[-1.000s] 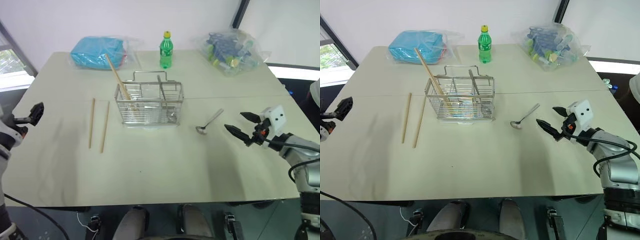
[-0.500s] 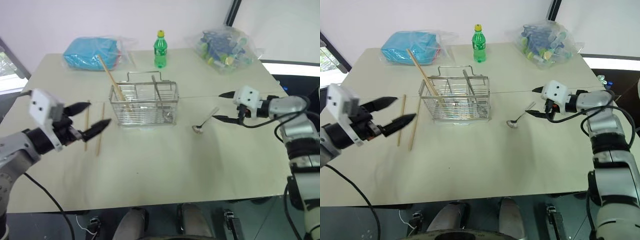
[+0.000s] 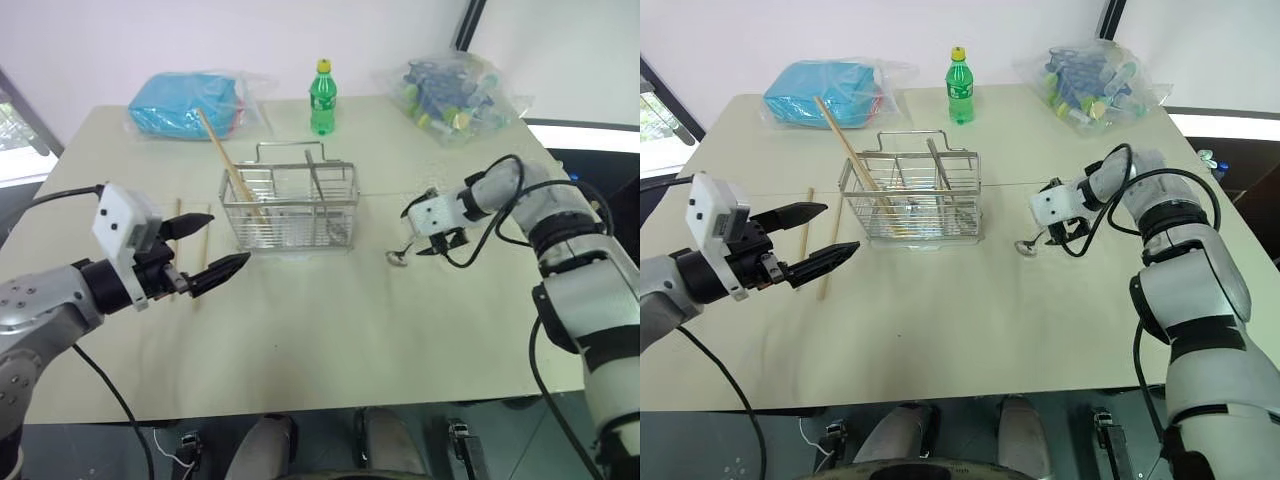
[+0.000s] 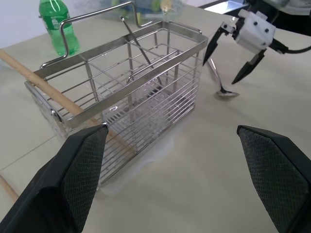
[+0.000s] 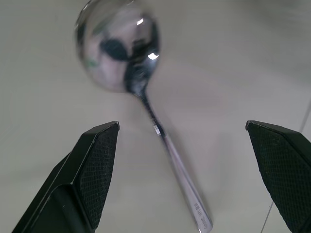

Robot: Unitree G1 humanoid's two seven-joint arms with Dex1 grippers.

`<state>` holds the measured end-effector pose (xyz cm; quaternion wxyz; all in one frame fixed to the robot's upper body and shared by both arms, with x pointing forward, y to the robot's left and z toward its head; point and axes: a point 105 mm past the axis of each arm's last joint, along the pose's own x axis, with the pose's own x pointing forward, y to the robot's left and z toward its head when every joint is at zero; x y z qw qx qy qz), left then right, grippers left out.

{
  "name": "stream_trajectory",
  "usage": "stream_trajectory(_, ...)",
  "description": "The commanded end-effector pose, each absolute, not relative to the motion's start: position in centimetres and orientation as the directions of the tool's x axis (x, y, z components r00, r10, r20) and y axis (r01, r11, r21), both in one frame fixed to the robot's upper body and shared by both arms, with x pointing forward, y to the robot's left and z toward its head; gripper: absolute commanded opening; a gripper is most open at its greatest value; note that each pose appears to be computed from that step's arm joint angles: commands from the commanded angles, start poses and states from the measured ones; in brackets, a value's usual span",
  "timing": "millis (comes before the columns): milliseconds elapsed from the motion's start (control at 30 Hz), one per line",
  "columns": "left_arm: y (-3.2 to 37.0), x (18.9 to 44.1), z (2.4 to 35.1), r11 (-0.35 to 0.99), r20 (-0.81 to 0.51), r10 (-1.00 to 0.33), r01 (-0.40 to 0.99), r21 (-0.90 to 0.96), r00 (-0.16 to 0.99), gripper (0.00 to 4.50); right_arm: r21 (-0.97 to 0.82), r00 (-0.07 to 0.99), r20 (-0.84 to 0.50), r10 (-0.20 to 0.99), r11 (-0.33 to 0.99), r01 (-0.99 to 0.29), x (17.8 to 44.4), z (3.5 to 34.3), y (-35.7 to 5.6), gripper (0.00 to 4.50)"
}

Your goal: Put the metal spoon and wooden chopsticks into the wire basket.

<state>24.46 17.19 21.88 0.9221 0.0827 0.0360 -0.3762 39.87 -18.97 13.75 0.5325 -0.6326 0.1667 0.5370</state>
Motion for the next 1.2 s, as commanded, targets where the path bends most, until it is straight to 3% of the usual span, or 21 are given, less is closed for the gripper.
stream_trajectory(33,17.3,24.1,23.2,0.722,-0.078,-0.669,0.672,0.166,0.739,4.5,-0.522,0.407,-0.85,0.334,-0.433,-0.735,40.5,15.1,-18.4,4.32)
stream_trajectory(433,17.4,24.2,23.8,0.76,-0.03,-0.636,0.633,0.151,0.771,4.5,-0.509,0.406,-0.86,0.308,-0.505,-0.697,40.9,14.1,-16.8,4.32)
stream_trajectory(533,17.6,24.2,24.1,0.769,-0.018,-0.626,0.621,0.154,0.78,4.5,-0.49,0.375,-0.871,0.317,-0.511,-0.706,40.5,13.6,-16.6,3.49)
stream_trajectory(767,17.9,24.5,24.9,0.781,0.005,-0.612,0.604,0.158,0.791,4.5,-0.486,0.345,-0.871,0.351,-0.504,-0.714,40.2,13.5,-16.0,0.05)
stream_trajectory(1033,18.0,24.9,25.5,0.786,0.025,-0.608,0.597,0.158,0.794,4.5,-0.493,0.345,-0.864,0.366,-0.485,-0.722,40.1,13.6,-16.2,0.05)
stream_trajectory(1200,18.1,25.1,25.7,0.787,0.029,-0.607,0.596,0.158,0.794,4.5,-0.527,0.327,-0.828,0.456,-0.433,-0.731,39.8,14.7,-15.8,0.05)
